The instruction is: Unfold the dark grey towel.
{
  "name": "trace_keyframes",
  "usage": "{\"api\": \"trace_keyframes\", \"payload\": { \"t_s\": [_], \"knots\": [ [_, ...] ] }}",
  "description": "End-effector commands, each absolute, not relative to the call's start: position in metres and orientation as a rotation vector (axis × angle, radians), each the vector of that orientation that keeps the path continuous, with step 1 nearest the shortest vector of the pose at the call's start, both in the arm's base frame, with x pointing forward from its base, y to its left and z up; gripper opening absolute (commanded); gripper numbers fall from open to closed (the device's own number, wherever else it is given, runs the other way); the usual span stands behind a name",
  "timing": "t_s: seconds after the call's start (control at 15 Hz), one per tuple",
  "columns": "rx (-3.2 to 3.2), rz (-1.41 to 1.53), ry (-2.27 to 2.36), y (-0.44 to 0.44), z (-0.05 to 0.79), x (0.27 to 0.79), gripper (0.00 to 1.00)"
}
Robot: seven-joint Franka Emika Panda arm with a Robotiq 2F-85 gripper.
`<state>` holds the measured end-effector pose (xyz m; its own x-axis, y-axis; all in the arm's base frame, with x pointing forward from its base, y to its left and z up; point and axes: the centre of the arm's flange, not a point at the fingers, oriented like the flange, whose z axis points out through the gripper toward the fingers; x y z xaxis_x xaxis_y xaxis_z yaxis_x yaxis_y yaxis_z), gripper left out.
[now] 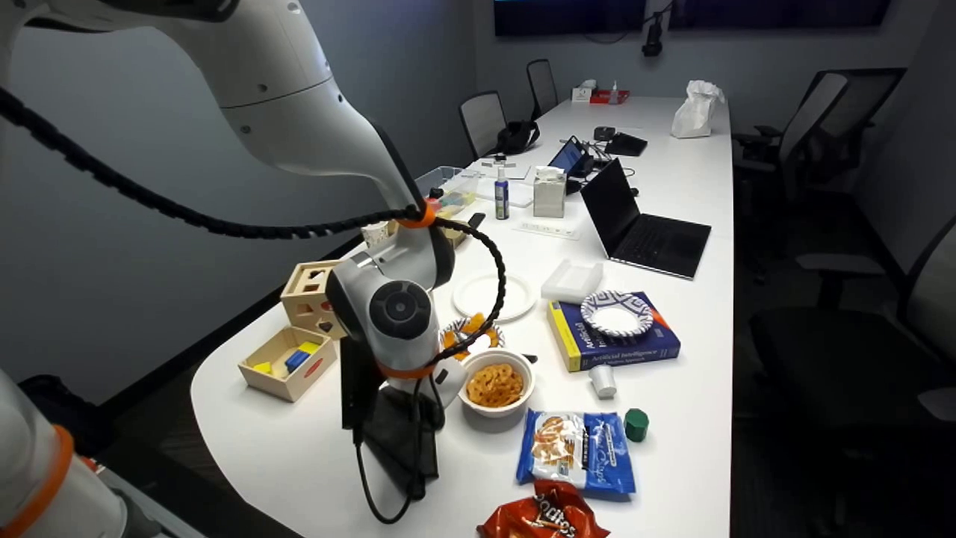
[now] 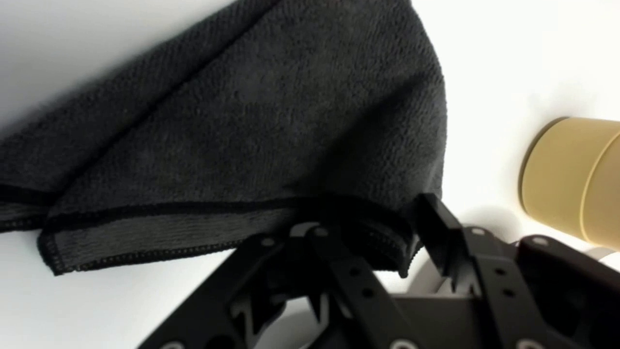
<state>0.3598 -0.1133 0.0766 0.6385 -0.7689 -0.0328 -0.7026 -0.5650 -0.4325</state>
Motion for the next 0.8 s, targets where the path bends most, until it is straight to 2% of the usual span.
{"api": "trace_keyframes", "payload": {
  "t_s": [0.0,0.07,0.13,0.4,0.73],
  "knots": [
    [-2.482,-0.239,1.198,-0.111,0.078,0.368,0.27],
    [-2.488,-0.24,1.199,-0.112,0.079,0.368,0.32],
    [-2.492,-0.243,1.199,-0.112,0.08,0.369,0.32],
    [-2.502,-0.24,1.203,-0.11,0.088,0.367,0.02],
    [-2.542,-0.201,1.235,-0.107,0.102,0.359,0.01]
  ]
}}
